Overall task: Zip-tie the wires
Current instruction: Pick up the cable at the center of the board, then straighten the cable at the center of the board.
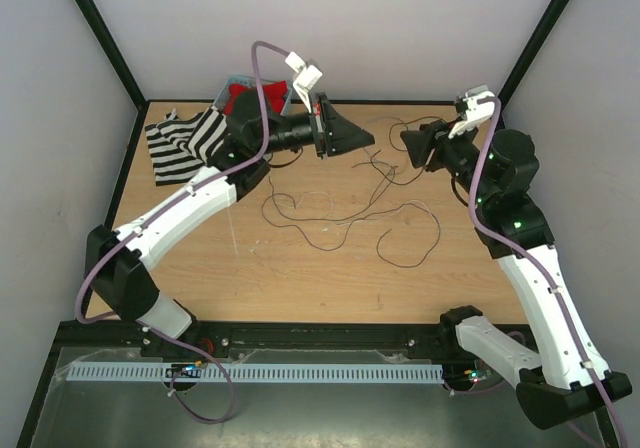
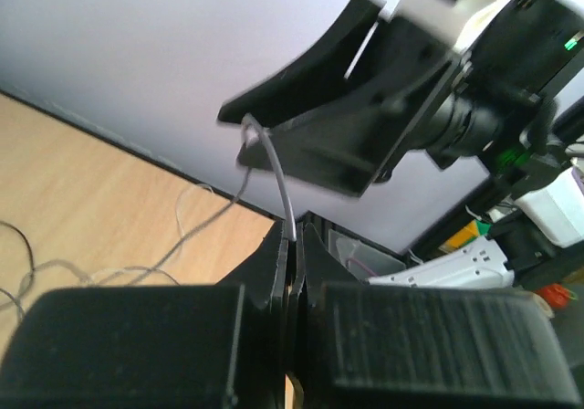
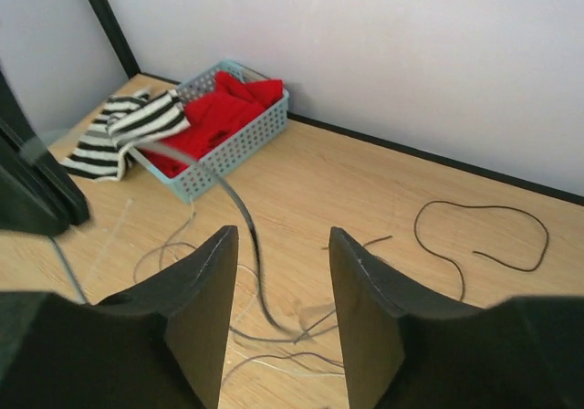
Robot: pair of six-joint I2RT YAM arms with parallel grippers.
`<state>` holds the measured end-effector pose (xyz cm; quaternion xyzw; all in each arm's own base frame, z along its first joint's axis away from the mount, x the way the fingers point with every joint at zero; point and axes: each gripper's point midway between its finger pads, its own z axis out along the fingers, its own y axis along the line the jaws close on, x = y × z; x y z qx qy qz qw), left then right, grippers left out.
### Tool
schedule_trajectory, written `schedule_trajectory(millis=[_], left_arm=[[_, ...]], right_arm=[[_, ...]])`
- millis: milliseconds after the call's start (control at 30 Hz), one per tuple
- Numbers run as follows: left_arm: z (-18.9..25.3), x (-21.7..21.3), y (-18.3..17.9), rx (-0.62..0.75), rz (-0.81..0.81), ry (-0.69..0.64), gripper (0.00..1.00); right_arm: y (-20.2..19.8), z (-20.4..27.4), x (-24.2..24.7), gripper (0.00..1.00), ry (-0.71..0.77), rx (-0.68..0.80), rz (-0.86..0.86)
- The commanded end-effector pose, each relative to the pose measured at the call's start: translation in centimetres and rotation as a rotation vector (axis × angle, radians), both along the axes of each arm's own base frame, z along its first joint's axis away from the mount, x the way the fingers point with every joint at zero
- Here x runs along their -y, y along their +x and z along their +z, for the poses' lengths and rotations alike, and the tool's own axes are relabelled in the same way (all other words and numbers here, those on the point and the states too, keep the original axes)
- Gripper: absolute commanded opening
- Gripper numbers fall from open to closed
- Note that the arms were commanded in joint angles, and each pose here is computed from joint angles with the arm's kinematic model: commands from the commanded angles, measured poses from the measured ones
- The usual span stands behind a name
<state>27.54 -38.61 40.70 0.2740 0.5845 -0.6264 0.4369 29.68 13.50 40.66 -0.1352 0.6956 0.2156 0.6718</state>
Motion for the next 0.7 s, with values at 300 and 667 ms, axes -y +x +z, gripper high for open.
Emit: schedule_trajectory(millis=[300, 667], left_arm=[[8.4, -2.5, -0.9, 0.218, 0.109, -0.004, 0.0], [9.5, -3.1, -1.9, 0.229, 0.123, -0.023, 0.0]], right_arm=[[-1.6, -7.7, -0.8, 0.95, -0.01, -0.095, 0.071], [-1.7, -14.9, -1.9, 1.0, 0.219, -0.088, 0.081]])
